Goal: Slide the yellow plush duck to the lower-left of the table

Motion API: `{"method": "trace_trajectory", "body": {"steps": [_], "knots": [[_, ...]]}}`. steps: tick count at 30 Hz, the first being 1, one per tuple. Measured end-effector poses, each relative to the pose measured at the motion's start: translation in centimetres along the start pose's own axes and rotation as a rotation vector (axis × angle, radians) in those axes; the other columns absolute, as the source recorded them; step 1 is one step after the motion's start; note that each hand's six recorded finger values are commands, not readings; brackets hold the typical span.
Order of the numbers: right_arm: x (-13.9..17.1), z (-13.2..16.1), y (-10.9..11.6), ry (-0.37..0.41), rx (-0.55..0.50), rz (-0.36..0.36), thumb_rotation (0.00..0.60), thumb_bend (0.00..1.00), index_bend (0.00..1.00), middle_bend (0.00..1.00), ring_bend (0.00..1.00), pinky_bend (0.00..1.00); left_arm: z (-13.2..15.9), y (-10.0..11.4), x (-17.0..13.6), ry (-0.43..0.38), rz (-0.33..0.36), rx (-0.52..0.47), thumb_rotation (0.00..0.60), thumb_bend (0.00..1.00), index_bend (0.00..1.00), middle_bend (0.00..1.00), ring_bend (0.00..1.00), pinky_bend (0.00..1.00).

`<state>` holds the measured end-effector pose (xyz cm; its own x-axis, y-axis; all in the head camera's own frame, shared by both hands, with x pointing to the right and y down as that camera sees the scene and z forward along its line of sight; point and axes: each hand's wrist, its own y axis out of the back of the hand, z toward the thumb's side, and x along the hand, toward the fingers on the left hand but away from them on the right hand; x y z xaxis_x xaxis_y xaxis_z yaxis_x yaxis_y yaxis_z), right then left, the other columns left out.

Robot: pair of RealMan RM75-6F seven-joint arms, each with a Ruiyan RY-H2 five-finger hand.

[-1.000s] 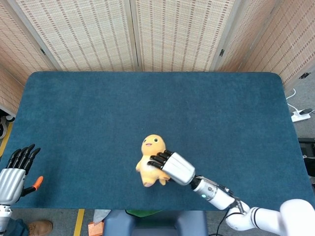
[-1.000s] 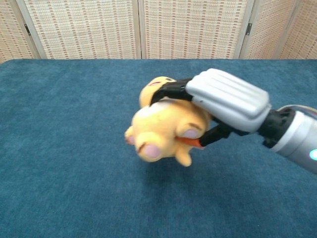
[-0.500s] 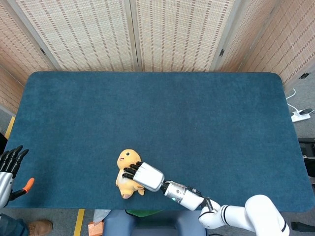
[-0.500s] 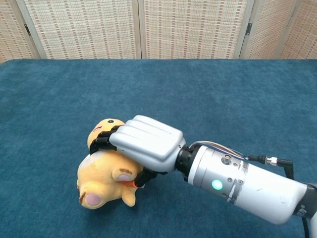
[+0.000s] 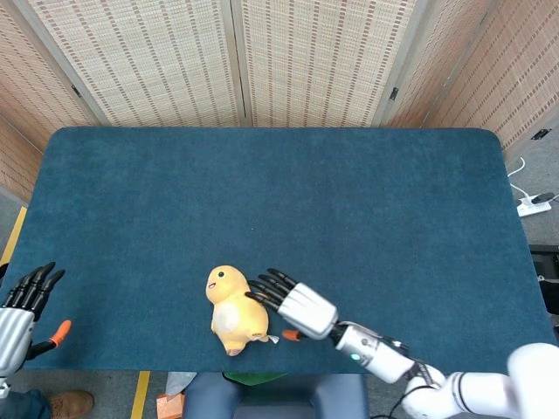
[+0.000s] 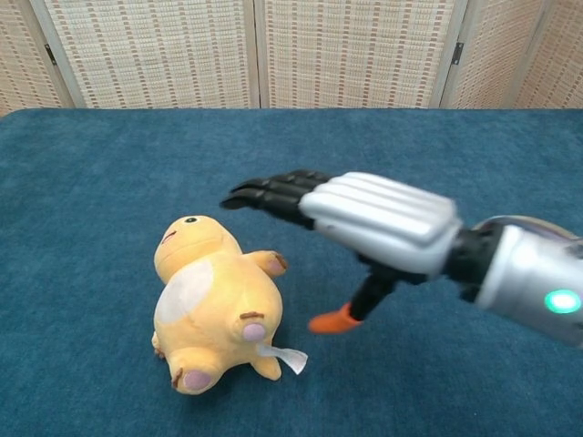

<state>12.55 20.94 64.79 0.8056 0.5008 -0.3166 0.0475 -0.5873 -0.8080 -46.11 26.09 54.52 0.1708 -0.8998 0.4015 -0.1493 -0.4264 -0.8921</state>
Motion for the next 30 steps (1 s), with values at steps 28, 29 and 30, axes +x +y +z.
{"method": "trace_trajectory", "body": {"steps": [28,29,30], "knots": [[26.9,-9.6,9.2,-0.515,0.008,-0.271,0.600,0.03,0.00,0.00,0.00,0.00,22.5,-11.6,7.9,-0.545,-0.378,0.056,0.600,0.25,0.00,0.00,0.00,0.11],[26.9,-9.6,9.2,-0.514,0.006,-0.268,0.600,0.03,0.00,0.00,0.00,0.00,22.9,-11.9,8.0,-0.549,-0.384,0.056,0.600,0.25,0.00,0.00,0.00,0.11],[26.8,-9.6,9.1,-0.514,0.004,-0.264,0.600,0.03,0.00,0.00,0.00,0.00,23.3,-12.1,8.1,-0.553,-0.390,0.055,0.600,0.25,0.00,0.00,0.00,0.11]]}}
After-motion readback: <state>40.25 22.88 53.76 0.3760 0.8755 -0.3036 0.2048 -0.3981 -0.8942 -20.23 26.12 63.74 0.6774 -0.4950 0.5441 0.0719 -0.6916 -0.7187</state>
